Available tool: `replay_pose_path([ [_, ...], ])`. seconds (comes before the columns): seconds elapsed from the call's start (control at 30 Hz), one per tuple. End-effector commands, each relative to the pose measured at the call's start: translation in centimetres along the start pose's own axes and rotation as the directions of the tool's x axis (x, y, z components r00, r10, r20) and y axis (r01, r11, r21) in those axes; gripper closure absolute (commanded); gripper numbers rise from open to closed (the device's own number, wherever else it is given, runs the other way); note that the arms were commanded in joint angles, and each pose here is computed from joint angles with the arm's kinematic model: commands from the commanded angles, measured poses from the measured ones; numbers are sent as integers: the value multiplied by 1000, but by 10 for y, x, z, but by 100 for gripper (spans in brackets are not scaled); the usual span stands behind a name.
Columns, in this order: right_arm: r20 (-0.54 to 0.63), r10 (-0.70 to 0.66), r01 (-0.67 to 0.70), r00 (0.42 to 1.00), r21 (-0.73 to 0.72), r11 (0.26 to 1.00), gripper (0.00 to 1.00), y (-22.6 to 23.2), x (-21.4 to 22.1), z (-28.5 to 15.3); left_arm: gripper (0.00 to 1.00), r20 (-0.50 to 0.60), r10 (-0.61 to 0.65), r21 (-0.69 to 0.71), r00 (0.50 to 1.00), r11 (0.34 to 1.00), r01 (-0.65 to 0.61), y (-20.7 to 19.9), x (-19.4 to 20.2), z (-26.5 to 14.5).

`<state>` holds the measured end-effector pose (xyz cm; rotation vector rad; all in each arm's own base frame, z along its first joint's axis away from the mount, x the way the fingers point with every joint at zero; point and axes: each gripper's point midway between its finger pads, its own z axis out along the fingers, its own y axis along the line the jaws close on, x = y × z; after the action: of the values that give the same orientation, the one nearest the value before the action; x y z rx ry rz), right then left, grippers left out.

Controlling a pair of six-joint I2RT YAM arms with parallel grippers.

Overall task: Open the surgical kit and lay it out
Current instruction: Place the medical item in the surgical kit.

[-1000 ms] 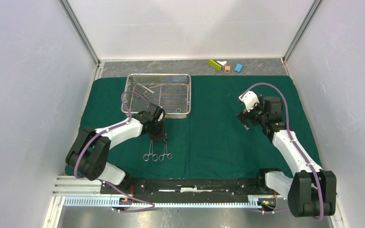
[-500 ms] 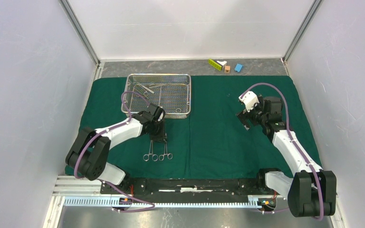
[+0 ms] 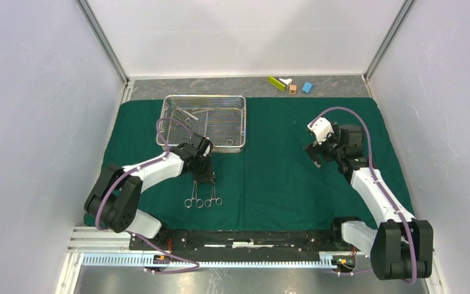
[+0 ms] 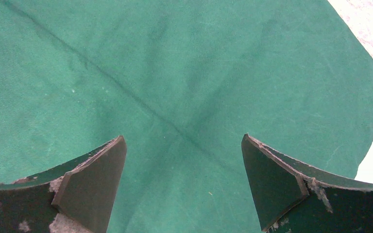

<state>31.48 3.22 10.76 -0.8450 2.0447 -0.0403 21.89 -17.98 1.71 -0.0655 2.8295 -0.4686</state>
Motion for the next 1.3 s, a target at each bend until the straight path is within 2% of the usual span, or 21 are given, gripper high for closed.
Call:
replay_pose_path([
  [0.0,20,-8,8,1000,0,1000,4,-2,-4,1,85,32,19,8,999,1000,-19,-1,-6,1],
  [0.53,13,-7,7,1000,0,1000,3,-2,-3,2,68,62,49,43,997,998,-52,-11,-13,-12],
  [0.77,23,-2,2,1000,-6,1000,3,-2,-6,1,45,168,114,89,979,988,-130,-34,-43,-50],
  [0.93,54,4,-4,999,-12,1000,3,-4,-20,-3,18,303,171,63,938,978,-199,-40,-79,-88],
  [1.03,80,9,-8,997,-22,1000,3,-7,-33,-6,8,395,218,22,892,969,-247,-44,-108,-115],
  [1.13,103,18,-14,994,-46,999,3,-9,-47,-9,2,476,278,-62,834,957,-284,-44,-139,-141],
  [1.27,130,30,-20,991,-72,997,3,-9,-60,-9,4,540,382,-127,750,918,-376,-51,-178,-160],
])
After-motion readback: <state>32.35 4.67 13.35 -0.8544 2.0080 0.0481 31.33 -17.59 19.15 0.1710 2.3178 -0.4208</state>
